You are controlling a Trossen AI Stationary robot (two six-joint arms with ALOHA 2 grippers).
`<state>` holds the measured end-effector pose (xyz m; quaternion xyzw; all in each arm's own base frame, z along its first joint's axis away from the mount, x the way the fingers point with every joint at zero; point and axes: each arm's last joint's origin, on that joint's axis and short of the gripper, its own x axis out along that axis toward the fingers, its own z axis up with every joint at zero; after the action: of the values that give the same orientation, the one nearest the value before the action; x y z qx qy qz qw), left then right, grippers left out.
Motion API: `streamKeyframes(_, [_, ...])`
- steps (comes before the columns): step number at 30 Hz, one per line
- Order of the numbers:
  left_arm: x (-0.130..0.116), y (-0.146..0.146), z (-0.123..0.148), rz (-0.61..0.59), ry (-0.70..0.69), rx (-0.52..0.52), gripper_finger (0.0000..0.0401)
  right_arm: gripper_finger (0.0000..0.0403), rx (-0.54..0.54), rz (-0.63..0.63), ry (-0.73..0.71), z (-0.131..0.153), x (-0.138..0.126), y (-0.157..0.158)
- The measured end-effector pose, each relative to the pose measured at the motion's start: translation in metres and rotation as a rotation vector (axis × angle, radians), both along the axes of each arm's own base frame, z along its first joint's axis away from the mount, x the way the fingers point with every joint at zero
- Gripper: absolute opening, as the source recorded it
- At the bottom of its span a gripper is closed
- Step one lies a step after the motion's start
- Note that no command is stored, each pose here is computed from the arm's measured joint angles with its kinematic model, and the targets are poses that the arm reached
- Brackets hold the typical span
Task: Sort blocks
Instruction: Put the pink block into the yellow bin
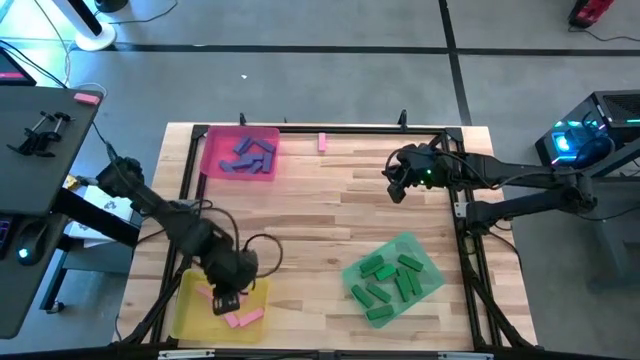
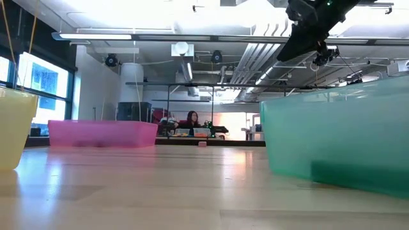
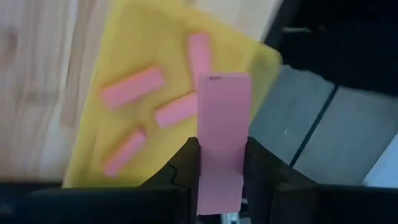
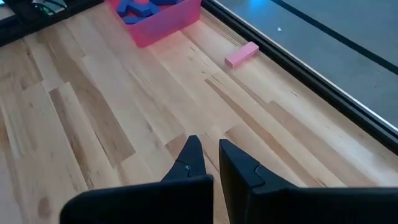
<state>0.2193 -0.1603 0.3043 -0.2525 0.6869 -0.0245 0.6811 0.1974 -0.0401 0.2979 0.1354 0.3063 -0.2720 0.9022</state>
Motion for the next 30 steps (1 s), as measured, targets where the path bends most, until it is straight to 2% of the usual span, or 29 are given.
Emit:
streamKeyframes(4, [-0.004, 0.0, -0.022, 0.134, 0.139, -0.017, 0.0094, 0.0, 0.017, 0.015, 0.002, -0.001, 0.0, 0.001])
streamKeyframes(7, [-0.005, 0.003, -0.027, 0.122, 0.218, -0.088, 0.0132, 0.0, 0.032, 0.038, 0.011, -0.001, 0.0, 0.002])
streamKeyframes(12, [0.004, 0.012, -0.025, 0.081, 0.229, -0.215, 0.0192, 0.0, 0.052, 0.054, 0.052, -0.004, -0.003, 0.003])
streamKeyframes(17, [0.018, 0.035, -0.022, 0.046, 0.212, -0.357, 0.022, 0.0, 0.069, 0.043, 0.078, -0.007, -0.005, 0.003])
streamKeyframes(20, [0.035, 0.069, -0.022, 0.063, 0.092, -0.36, 0.0222, 0.0, 0.069, 0.043, 0.076, -0.007, -0.005, 0.003])
streamKeyframes(23, [0.055, 0.119, -0.024, 0.155, -0.084, -0.271, 0.0222, 0.0, 0.07, 0.042, 0.075, -0.007, -0.005, 0.003])
streamKeyframes(27, [0.093, 0.202, -0.036, 0.428, -0.357, -0.086, 0.0223, 0.0, 0.102, 0.014, 0.06, -0.007, -0.005, 0.003])
streamKeyframes(30, [0.119, 0.261, -0.057, 0.622, -0.453, 0.007, 0.0223, 0.0, 0.135, -0.014, 0.043, -0.007, -0.005, 0.003])
